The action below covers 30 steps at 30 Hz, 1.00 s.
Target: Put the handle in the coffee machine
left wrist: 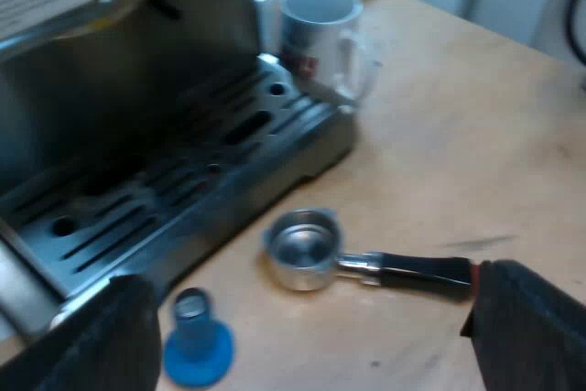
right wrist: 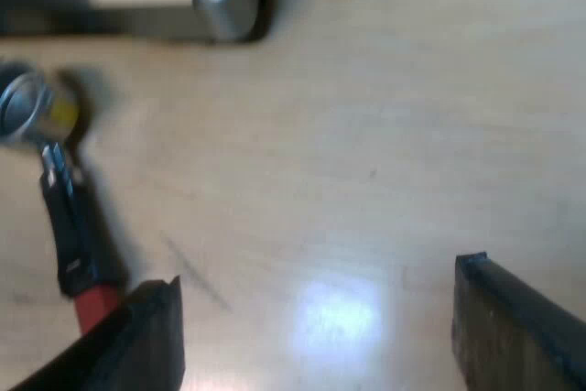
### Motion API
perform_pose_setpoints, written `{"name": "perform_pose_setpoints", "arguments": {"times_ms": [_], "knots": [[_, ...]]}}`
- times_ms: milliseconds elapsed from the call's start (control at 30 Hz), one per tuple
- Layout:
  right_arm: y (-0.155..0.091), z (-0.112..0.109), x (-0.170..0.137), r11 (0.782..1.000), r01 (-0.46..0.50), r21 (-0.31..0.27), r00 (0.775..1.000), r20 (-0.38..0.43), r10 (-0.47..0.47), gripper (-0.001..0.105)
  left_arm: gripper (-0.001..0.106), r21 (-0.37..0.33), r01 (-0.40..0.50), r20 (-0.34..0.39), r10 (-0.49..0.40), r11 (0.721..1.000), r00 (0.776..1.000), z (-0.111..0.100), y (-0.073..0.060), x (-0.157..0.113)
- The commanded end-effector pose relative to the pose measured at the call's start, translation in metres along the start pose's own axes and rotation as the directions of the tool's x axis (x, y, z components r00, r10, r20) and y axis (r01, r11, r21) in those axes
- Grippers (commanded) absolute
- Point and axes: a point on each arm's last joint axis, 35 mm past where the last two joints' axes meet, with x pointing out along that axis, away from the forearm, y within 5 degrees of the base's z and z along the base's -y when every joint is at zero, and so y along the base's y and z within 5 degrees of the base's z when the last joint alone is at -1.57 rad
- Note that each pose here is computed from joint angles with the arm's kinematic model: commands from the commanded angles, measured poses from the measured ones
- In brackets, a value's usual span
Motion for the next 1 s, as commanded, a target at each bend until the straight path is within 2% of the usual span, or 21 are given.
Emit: {"name": "perform_pose_setpoints", "arguments": {"times_ms": [33,167,367,533,667,833,900,933,1000], "knots": [[0.003,0.009,-0.002,0.998,-0.053,-0.036,0.996,-0.074,0.050,0.063,0.071,0.033,0.134,-0.012,-0.133,0.990,0.991,0.002,-0.006,-0.003],[0.007,0.023,0.003,0.990,-0.110,-0.085,0.985,-0.142,0.097,0.063,0.071,0.054,0.267,-0.043,-0.265,0.962,0.963,0.001,-0.010,-0.004],[0.017,0.036,0.018,0.982,-0.142,-0.123,0.967,-0.230,0.111,0.063,0.071,0.070,0.336,-0.074,-0.331,0.939,0.941,0.000,-0.012,-0.003],[0.029,0.042,0.032,0.977,-0.138,-0.162,0.951,-0.296,0.086,0.063,0.071,0.036,0.362,-0.151,-0.353,0.932,0.923,0.000,-0.010,0.006],[0.044,0.048,0.044,0.971,-0.160,-0.175,0.944,-0.314,0.099,0.063,0.071,-0.008,0.347,-0.230,-0.340,0.938,0.912,0.002,-0.007,0.023],[0.057,0.051,0.056,0.965,-0.170,-0.199,0.935,-0.341,0.094,0.063,0.071,-0.019,0.339,-0.295,-0.329,0.941,0.897,0.003,-0.003,0.039],[0.065,0.050,0.063,0.955,-0.176,-0.238,0.925,-0.373,0.077,0.060,0.071,-0.033,0.326,-0.337,-0.318,0.945,0.886,-0.001,0.000,0.051],[0.070,0.051,0.070,0.947,-0.171,-0.271,0.918,-0.392,0.054,0.054,0.071,-0.048,0.321,-0.359,-0.316,0.946,0.878,-0.004,0.002,0.056],[0.077,0.051,0.076,0.938,-0.178,-0.298,0.913,-0.405,0.044,0.042,0.071,-0.061,0.315,-0.379,-0.314,0.947,0.871,-0.008,0.004,0.061]]}}
